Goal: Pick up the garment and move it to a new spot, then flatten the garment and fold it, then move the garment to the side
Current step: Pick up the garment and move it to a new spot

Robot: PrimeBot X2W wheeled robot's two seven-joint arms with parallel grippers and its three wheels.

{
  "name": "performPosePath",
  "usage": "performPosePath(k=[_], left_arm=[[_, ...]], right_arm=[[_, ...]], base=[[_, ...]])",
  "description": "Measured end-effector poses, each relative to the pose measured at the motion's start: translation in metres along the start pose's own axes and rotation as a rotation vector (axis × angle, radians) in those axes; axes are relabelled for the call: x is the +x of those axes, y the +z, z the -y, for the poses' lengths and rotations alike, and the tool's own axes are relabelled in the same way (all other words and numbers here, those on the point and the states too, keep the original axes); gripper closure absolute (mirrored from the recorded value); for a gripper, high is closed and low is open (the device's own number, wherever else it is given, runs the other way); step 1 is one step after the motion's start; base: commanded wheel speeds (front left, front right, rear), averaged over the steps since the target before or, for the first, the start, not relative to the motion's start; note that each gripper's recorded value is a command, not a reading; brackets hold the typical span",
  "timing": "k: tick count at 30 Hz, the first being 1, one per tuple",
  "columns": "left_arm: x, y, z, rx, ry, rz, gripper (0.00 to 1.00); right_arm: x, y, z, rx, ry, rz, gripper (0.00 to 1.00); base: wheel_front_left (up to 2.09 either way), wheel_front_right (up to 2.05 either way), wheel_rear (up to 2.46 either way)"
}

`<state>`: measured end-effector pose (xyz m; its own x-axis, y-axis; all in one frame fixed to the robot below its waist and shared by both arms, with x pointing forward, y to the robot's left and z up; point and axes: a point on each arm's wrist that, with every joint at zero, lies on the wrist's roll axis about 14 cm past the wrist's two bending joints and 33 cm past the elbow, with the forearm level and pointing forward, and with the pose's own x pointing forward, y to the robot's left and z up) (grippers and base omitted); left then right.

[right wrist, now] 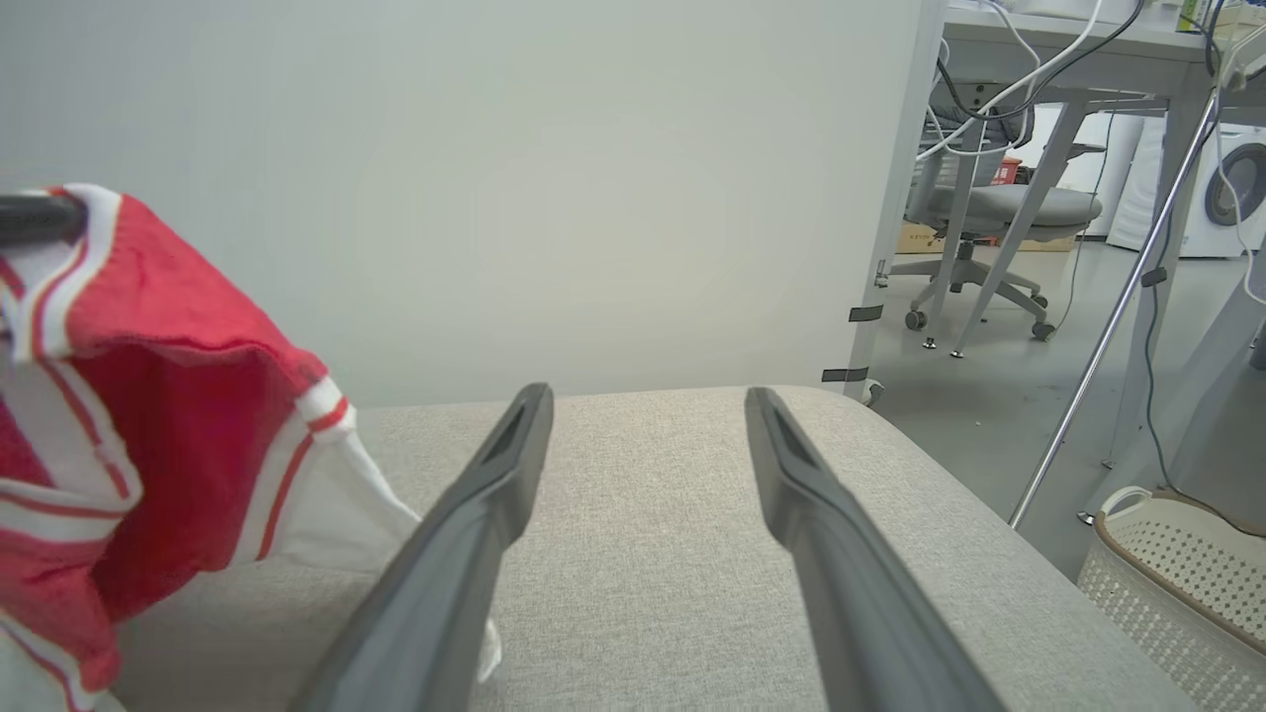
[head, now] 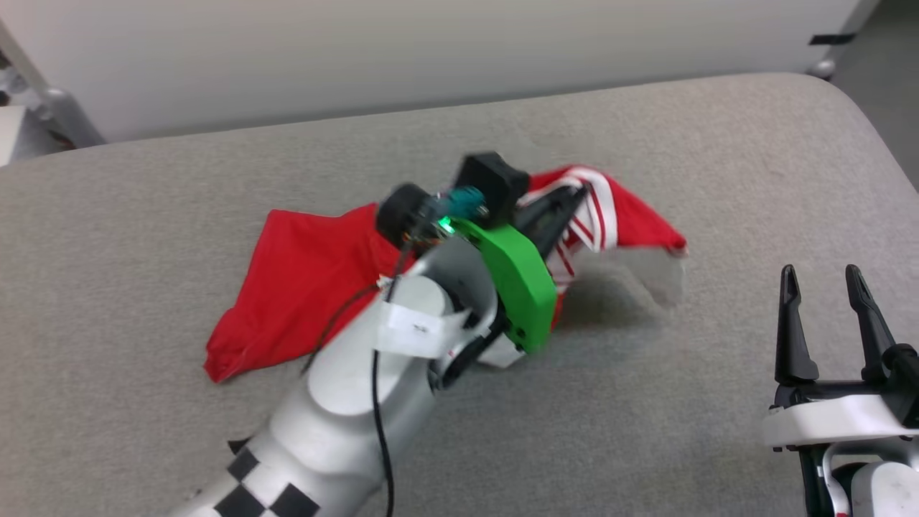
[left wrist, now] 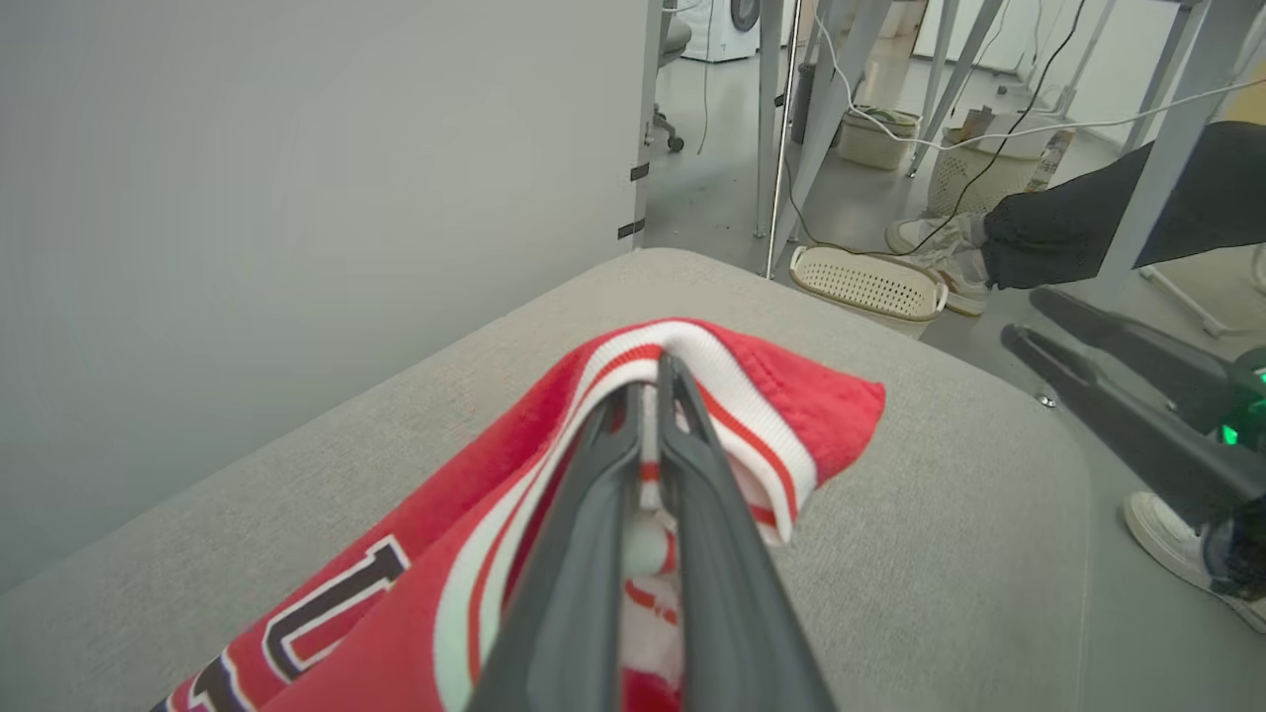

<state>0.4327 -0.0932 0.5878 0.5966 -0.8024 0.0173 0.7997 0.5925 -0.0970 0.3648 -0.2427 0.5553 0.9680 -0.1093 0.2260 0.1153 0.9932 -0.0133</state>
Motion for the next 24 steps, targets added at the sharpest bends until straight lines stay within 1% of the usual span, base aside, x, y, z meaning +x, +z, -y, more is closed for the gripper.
performPosePath(k=[2, 8, 12, 13, 14, 20, 24], left_arm=[[0.009, -0.026, 0.012, -0.022, -0.036, -0.053, 1.0], [0.018, -0.088, 0.019, -0.091, -0.072, -0.17, 1.0], [0.026, -0.107, 0.029, -0.125, -0.108, -0.2, 1.0], [0.027, -0.111, 0.03, -0.123, -0.112, -0.208, 0.97], [0.029, -0.114, 0.03, -0.123, -0.115, -0.21, 0.0], [0.025, -0.128, 0.029, -0.142, -0.104, -0.24, 0.0], [0.021, -0.119, 0.022, -0.154, -0.07, -0.204, 0.0]], right_arm=[[-0.001, -0.003, 0.004, -0.005, -0.013, -0.01, 0.0], [0.0, -0.013, 0.009, -0.009, -0.028, -0.043, 0.0], [-0.002, -0.022, 0.012, -0.01, -0.038, -0.071, 0.0], [-0.002, -0.023, 0.012, -0.01, -0.04, -0.076, 0.0], [-0.003, -0.025, 0.013, -0.008, -0.044, -0.083, 0.0], [-0.003, -0.031, 0.012, -0.004, -0.043, -0.101, 0.0], [0.0, -0.028, 0.008, 0.002, -0.028, -0.088, 0.0]], base=[[0.0, 0.0, 0.0], [0.0, 0.0, 0.0], [0.0, 0.0, 0.0], [0.0, 0.0, 0.0], [0.0, 0.0, 0.0], [0.0, 0.0, 0.0], [0.0, 0.0, 0.0]])
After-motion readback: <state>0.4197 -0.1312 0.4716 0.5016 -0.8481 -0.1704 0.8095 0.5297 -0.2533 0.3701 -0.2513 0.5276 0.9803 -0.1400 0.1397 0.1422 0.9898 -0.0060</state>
